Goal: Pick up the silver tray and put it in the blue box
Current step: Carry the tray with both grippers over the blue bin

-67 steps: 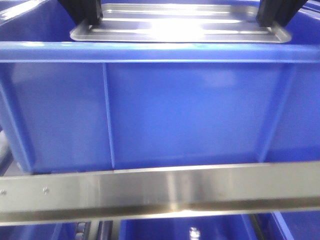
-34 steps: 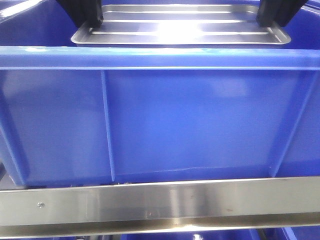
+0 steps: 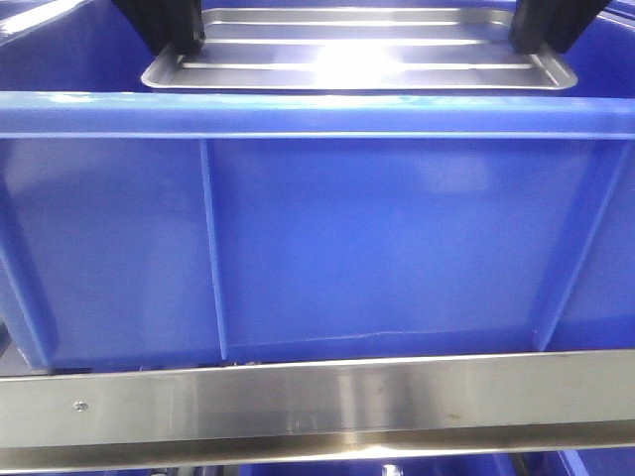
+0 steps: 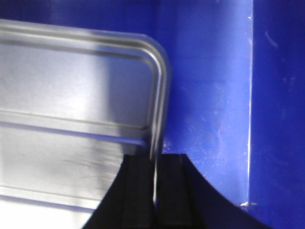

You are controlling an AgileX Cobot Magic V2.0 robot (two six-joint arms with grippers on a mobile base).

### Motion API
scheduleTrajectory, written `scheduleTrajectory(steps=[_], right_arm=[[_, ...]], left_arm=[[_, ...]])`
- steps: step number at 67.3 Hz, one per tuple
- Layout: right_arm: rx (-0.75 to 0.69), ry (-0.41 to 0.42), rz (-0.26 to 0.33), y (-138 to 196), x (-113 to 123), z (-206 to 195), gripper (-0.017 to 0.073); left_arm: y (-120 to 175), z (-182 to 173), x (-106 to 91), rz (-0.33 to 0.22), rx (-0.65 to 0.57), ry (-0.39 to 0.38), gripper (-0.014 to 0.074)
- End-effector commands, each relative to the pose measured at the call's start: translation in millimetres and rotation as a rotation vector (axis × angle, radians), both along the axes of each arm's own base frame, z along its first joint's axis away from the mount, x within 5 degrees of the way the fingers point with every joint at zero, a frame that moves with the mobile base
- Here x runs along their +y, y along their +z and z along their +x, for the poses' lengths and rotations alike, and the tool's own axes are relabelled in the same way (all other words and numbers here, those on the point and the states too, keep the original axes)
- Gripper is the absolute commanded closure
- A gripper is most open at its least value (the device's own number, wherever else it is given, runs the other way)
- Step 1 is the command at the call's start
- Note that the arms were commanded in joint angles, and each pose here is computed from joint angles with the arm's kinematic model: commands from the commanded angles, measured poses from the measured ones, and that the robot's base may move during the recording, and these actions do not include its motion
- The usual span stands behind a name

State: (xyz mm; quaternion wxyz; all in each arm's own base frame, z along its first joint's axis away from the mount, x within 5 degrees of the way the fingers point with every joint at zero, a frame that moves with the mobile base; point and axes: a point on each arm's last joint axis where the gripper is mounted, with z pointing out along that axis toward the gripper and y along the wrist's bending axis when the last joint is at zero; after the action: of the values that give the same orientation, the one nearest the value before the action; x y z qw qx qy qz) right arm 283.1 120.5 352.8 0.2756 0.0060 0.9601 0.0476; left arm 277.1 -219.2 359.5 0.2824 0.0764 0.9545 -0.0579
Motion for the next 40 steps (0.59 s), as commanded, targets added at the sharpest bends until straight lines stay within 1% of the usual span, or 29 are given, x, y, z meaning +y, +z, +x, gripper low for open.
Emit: scheduleTrajectory(steps=[1, 40], right_arm=[[-0.123, 0.015, -0.012, 25.8, -7.2, -3.8, 0.0501], [-0.124, 0.016, -0.011, 25.9, -7.2, -3.7, 0.0501]], left_arm=[[25.7, -5.9, 9.6, -0.001, -0.098, -0.012, 0.0699], [26.0, -5.8, 8.7, -0.011, -0.101, -0.015, 0.0699]])
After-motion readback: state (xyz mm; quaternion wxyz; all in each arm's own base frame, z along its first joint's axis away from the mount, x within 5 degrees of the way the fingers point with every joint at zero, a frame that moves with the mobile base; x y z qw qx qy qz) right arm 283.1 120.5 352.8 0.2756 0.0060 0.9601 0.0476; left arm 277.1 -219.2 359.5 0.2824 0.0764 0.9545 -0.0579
